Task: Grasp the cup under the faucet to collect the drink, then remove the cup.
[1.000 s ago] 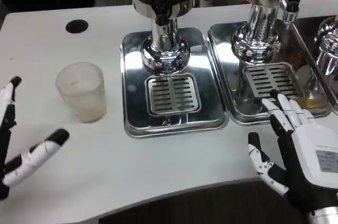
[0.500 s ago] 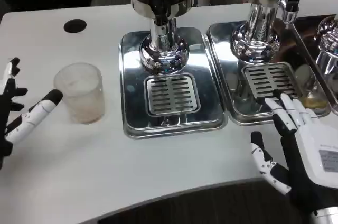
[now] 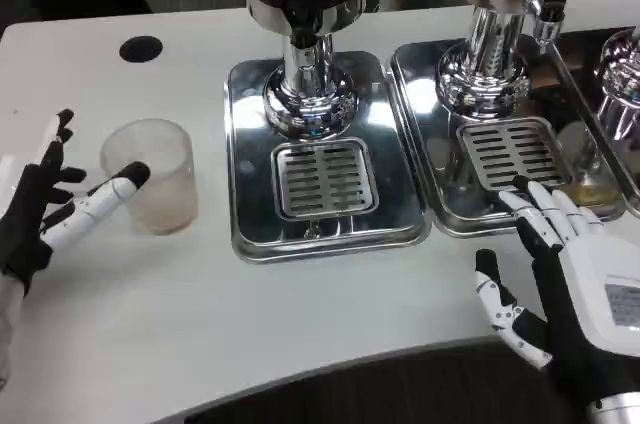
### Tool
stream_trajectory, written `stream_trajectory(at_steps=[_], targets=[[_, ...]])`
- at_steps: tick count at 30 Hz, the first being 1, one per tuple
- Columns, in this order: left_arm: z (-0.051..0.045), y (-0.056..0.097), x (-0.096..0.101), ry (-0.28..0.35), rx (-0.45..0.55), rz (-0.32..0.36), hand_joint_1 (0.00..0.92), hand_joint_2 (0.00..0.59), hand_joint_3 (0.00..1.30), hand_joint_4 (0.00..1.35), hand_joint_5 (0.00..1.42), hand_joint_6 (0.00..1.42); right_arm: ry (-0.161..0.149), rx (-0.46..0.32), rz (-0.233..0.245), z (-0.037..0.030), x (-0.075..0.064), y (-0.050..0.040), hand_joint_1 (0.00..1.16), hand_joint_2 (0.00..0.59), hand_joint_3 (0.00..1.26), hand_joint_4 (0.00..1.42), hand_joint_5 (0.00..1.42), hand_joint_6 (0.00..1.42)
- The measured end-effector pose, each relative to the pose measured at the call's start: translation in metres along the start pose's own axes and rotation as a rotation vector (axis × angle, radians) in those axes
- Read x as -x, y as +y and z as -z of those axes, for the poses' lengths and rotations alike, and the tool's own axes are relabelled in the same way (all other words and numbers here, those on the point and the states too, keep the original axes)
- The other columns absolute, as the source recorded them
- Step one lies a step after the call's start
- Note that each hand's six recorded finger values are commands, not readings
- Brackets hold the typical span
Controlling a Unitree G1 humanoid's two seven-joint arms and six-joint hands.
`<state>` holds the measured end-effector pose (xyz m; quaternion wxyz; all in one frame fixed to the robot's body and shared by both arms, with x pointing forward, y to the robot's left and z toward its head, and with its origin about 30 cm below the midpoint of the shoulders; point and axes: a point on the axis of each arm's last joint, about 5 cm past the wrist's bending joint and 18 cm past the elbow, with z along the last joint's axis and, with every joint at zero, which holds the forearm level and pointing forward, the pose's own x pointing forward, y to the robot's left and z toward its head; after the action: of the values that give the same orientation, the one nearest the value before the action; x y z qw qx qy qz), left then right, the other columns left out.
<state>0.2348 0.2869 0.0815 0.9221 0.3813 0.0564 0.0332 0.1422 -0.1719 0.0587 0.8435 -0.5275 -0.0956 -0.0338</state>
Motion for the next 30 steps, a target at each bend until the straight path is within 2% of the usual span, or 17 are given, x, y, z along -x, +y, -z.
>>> stream_trajectory(at_steps=[6, 14, 17, 23, 30], targets=[[-0.0039, -0.002, -0.009, 0.009, -0.024, 0.04, 0.184, 0.035, 0.0, 0.05, 0.26, 0.32, -0.004, -0.004, 0.003, -0.0009, 0.0, 0.0, 0.36, 0.485, 0.26, 0.12, 0.11, 0.13], [-0.0137, -0.002, -0.02, -0.026, -0.079, 0.07, 0.23, 0.034, 0.0, 0.05, 0.29, 0.33, -0.009, -0.013, 0.004, -0.002, -0.001, 0.0004, 0.37, 0.491, 0.27, 0.12, 0.12, 0.14], [-0.0137, -0.004, -0.02, -0.035, -0.124, 0.09, 0.251, 0.035, 0.0, 0.05, 0.3, 0.34, -0.013, -0.019, 0.005, -0.0031, -0.001, 0.0008, 0.37, 0.493, 0.28, 0.12, 0.12, 0.14], [-0.0162, -0.004, -0.022, -0.043, -0.13, 0.094, 0.314, 0.044, 0.0, 0.09, 0.36, 0.38, -0.026, -0.039, -0.003, -0.0064, -0.003, 0.0019, 0.39, 0.485, 0.29, 0.13, 0.12, 0.16], [-0.0123, -0.004, -0.021, -0.021, -0.133, 0.091, 0.352, 0.062, 0.07, 0.18, 0.44, 0.46, -0.024, -0.063, -0.008, -0.0068, -0.003, 0.0018, 0.4, 0.485, 0.29, 0.13, 0.13, 0.17]])
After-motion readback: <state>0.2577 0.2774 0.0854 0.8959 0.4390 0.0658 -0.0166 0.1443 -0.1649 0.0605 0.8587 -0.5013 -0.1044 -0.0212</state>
